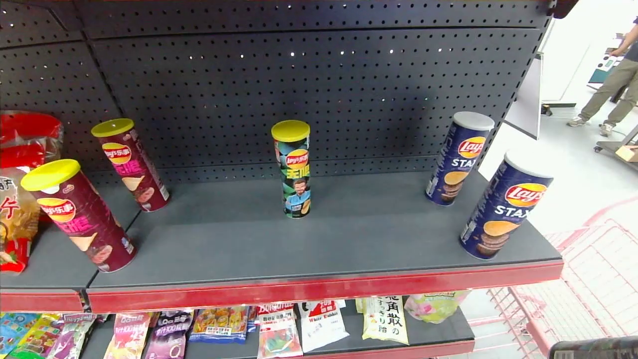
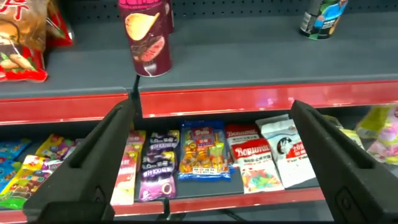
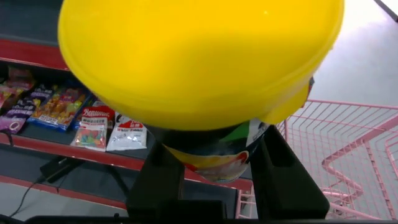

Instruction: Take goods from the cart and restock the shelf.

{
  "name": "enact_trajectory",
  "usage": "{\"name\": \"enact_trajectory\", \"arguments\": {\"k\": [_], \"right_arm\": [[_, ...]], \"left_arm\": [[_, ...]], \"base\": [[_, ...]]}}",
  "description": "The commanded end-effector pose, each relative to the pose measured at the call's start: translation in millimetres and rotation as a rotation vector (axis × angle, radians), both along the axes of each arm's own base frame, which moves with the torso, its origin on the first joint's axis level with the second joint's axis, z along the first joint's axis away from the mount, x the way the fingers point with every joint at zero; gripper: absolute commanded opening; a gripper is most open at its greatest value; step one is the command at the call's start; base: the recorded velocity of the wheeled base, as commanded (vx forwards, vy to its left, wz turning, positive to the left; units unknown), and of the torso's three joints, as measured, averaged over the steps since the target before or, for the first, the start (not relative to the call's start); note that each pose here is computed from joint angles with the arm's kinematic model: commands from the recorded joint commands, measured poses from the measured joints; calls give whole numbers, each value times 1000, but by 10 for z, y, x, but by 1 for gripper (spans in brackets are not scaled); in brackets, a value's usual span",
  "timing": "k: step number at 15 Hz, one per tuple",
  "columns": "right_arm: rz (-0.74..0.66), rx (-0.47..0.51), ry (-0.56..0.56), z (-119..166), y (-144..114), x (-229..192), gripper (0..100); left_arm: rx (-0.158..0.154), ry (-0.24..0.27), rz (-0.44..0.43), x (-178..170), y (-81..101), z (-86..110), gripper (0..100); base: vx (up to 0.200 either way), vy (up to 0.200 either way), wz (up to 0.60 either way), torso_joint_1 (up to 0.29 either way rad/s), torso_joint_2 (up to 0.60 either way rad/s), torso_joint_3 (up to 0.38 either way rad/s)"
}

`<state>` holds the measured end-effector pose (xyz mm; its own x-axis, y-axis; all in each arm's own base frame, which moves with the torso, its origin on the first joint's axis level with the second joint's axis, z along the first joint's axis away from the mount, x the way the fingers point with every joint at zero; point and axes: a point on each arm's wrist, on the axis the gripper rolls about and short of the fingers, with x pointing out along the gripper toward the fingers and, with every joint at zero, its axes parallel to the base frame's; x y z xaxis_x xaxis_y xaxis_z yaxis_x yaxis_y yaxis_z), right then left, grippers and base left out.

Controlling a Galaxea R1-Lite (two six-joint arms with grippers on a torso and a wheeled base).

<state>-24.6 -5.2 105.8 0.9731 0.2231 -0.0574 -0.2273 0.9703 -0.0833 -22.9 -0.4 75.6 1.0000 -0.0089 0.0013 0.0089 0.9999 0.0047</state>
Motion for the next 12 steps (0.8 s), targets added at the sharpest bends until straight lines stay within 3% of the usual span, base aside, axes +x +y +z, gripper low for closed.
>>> {"name": "enact_trajectory", "arguments": {"k": [1,3,10,12], "right_arm": [[0,-2,8,-13,2,7,0],[2,-4,16,-42,3,16,0],[5,-11,35,-97,7,29,0],[25,-11,38,-108,12,31,0]], "left_arm": [[0,1,0,1,0,-1,100],[0,1,0,1,0,-1,100],[-3,1,0,1,0,-1,100],[0,29,-6,21,1,3,100]], "base": [[200,0,0,2,-2,2],[200,0,0,-12,-2,0],[0,0,0,0,0,0],[0,0,0,0,0,0]]}}
